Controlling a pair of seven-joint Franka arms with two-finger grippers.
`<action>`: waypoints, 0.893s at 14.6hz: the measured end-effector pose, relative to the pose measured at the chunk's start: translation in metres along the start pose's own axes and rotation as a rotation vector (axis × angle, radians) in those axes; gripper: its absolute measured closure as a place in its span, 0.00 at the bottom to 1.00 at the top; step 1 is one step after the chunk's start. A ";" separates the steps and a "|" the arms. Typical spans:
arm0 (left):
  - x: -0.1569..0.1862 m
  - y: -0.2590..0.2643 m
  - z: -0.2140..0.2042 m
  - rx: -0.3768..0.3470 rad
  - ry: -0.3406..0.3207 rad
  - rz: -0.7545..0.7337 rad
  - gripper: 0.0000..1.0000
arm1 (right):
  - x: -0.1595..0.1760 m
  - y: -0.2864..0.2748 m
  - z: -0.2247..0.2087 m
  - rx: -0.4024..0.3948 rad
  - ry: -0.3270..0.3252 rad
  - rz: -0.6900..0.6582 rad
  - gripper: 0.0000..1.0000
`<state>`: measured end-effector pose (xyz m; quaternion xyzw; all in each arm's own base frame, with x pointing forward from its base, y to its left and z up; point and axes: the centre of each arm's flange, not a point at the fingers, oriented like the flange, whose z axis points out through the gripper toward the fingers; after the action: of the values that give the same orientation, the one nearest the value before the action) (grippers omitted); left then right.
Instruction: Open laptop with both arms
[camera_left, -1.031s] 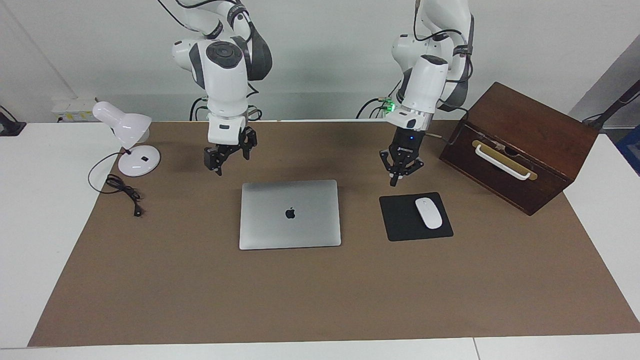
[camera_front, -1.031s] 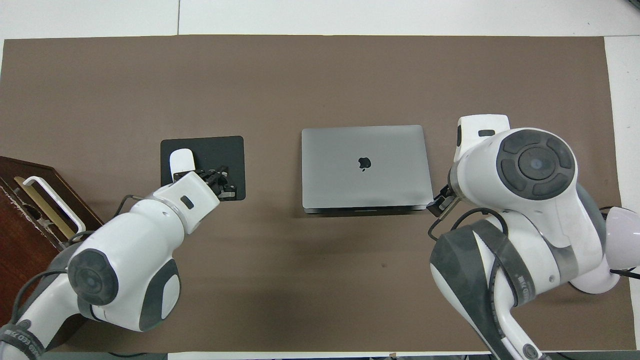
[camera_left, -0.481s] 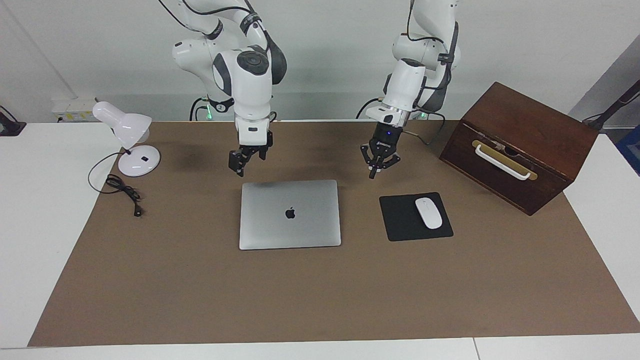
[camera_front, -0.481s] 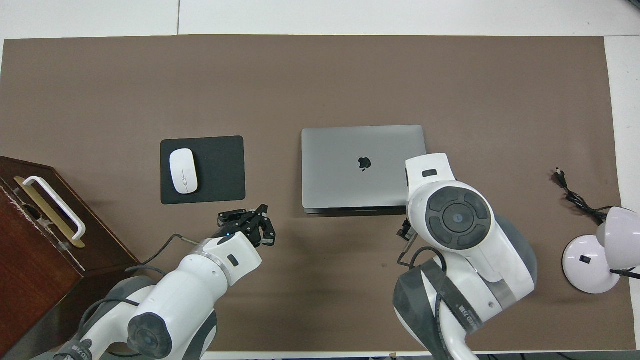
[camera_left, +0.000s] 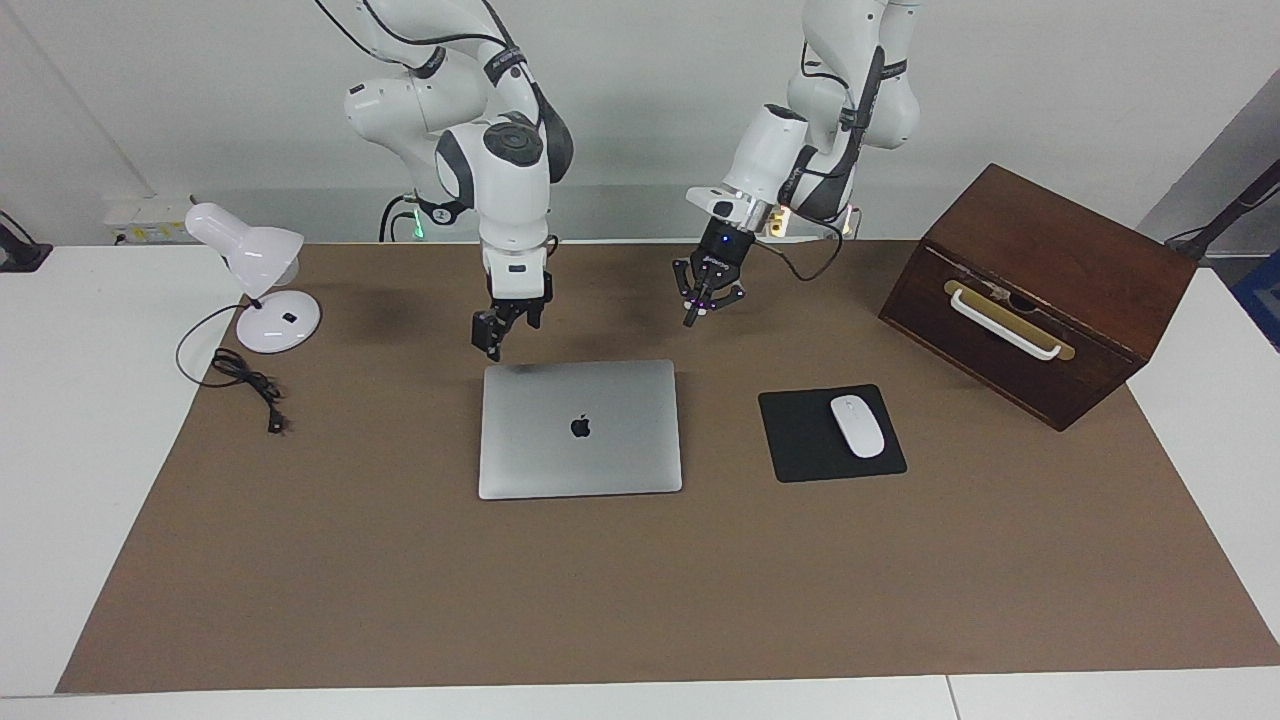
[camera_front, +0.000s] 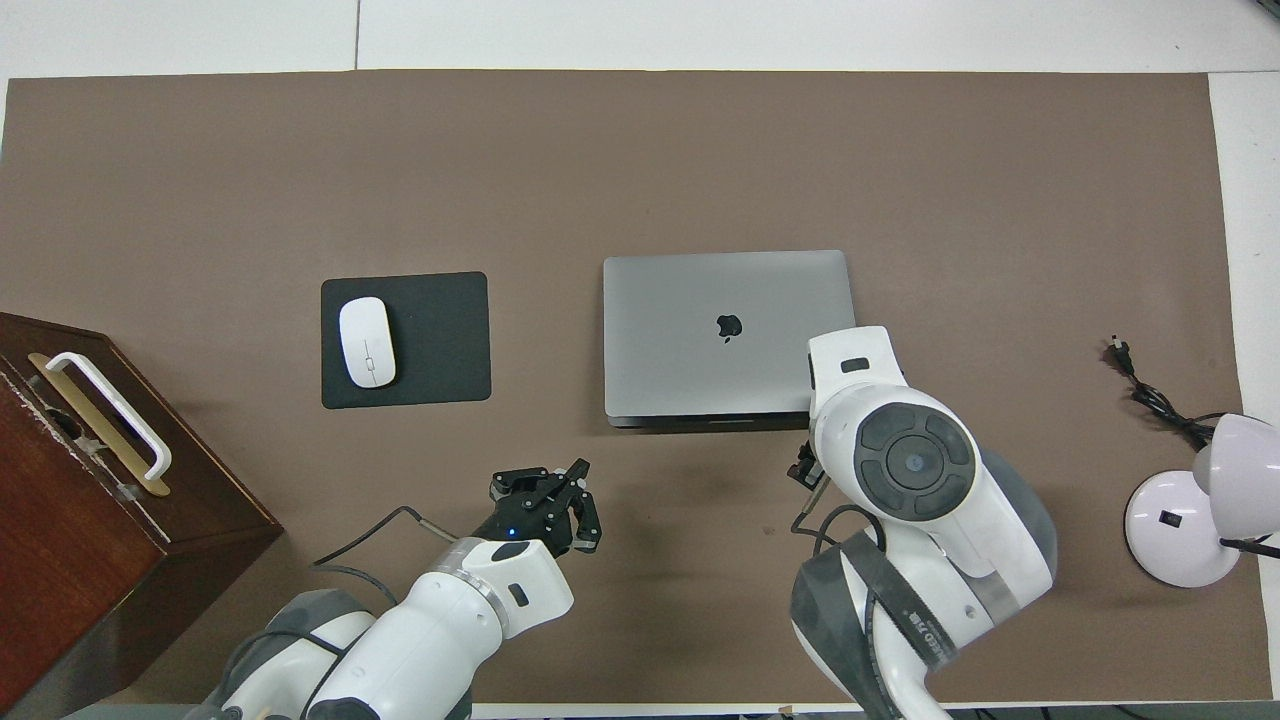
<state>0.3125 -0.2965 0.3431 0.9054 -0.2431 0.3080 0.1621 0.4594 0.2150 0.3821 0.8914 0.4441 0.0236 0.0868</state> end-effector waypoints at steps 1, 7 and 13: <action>-0.002 0.002 0.000 -0.004 0.007 0.004 0.99 | 0.000 -0.001 0.002 0.000 0.001 0.005 0.00; -0.016 0.001 0.019 -0.001 0.030 -0.017 0.99 | 0.000 -0.005 0.018 0.011 -0.006 0.006 0.00; -0.010 0.007 0.047 -0.002 0.019 -0.024 0.99 | 0.008 -0.007 0.036 0.013 0.022 0.006 0.00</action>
<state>0.3242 -0.3202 0.3022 0.9051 -0.2309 0.3145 0.1693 0.4632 0.2210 0.3451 0.8931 0.4424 0.0307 0.0760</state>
